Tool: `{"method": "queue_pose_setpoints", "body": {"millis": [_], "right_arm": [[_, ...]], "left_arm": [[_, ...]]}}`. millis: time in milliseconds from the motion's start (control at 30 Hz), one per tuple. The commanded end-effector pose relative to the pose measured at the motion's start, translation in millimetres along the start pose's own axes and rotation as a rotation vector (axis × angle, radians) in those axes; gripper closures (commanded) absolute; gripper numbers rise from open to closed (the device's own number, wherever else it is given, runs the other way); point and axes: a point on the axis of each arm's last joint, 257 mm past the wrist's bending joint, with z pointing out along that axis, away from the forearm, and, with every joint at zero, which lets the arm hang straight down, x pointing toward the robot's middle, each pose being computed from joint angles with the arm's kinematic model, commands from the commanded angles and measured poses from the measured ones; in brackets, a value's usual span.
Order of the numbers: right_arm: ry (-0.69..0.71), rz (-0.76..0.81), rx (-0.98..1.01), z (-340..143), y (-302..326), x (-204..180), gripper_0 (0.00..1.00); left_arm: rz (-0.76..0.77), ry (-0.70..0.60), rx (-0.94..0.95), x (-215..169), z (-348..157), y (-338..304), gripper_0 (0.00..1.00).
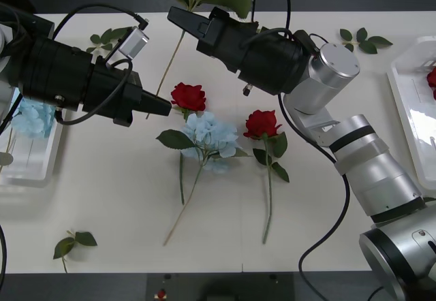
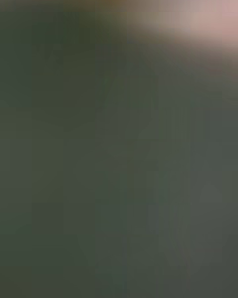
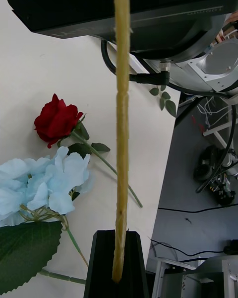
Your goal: Put the red flowers into the right box and the blue flowers into the left box
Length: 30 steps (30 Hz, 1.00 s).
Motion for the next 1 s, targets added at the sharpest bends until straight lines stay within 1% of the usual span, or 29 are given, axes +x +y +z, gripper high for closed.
{"method": "queue_pose_setpoints", "body": {"millis": [33,200,500,567,633,733,867,933,1000], "right_arm": [[-0.002,-0.064,-0.061,14.4,25.5,-10.0,0.00],[0.003,-0.076,-0.065,12.7,26.4,-10.2,0.00],[-0.006,-0.086,-0.067,9.6,26.5,-15.6,0.00],[0.012,-0.105,-0.060,4.8,23.8,-16.6,0.00],[0.040,-0.123,-0.052,-0.9,21.1,-15.5,0.00],[0.119,-0.162,-0.024,-22.1,10.3,-12.7,0.00],[0.245,-0.203,0.030,-63.1,-7.0,-10.7,0.00],[0.316,-0.214,0.061,-91.0,-14.4,-11.8,0.00],[0.351,-0.226,0.081,-107.3,-17.9,-15.5,0.00]], "left_arm": [[0.061,-0.010,-0.025,-23.3,-21.8,-2.4,1.00],[0.050,0.019,-0.094,-14.2,-55.8,12.6,1.00],[0.002,0.082,-0.294,5.7,-131.3,49.1,1.00],[-0.025,0.096,-0.348,11.8,-152.2,56.8,1.00],[-0.047,0.108,-0.392,16.7,-166.4,63.2,1.00],[-0.093,0.128,-0.483,28.3,-196.8,75.9,1.00],[-0.146,0.174,-0.608,48.4,-235.3,91.9,1.00],[-0.171,0.208,-0.693,60.0,-260.9,101.4,1.00],[-0.186,0.229,-0.741,67.6,-276.4,106.4,1.00]]}}
